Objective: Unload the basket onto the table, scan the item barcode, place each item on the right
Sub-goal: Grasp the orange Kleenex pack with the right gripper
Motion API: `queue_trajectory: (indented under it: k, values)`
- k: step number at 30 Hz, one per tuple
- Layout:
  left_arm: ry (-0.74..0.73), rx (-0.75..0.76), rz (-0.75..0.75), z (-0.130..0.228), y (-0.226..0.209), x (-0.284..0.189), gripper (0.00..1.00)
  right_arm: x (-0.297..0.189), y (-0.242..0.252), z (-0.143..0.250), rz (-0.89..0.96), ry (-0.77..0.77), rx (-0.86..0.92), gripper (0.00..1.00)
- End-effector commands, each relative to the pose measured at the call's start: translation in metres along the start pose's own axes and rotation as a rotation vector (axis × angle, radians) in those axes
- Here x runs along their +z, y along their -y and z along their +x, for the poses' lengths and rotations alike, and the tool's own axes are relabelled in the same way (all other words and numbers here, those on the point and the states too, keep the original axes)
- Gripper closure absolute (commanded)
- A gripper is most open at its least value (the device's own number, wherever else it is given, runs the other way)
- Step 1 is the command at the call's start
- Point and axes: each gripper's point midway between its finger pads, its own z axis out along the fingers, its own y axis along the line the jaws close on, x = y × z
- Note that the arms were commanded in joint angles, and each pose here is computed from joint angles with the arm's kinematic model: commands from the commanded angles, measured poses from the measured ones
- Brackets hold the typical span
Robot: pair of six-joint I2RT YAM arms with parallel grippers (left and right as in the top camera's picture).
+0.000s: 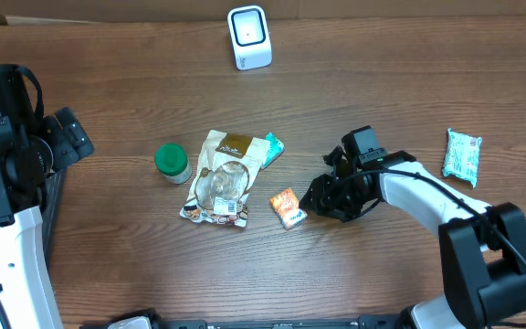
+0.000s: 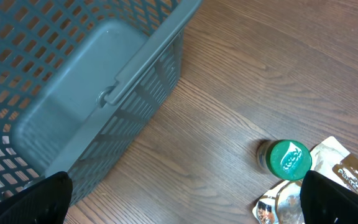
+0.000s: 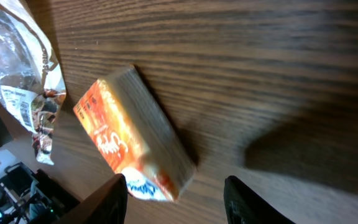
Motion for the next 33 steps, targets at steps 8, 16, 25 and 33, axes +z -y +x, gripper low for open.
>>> queue_trajectory:
  k: [8,16,25,33]
  values:
    - [0.014,-0.026,-0.005,-0.001,-0.004,-0.004,0.00,0.013,-0.001,0.009,-0.012,-0.041,0.023,0.51]
    - [0.014,-0.026,-0.005,-0.001,-0.004,-0.004,0.00,0.028,0.002,0.017,-0.049,-0.028,0.024,0.54]
    - [0.014,-0.026,-0.005,-0.001,-0.004,-0.004,0.01,0.023,-0.017,0.009,-0.122,-0.008,0.002,0.96]
    - [0.014,-0.026,-0.005,-0.001,-0.004,-0.004,0.00,-0.098,-0.114,0.005,-0.659,0.048,-0.208,0.96]
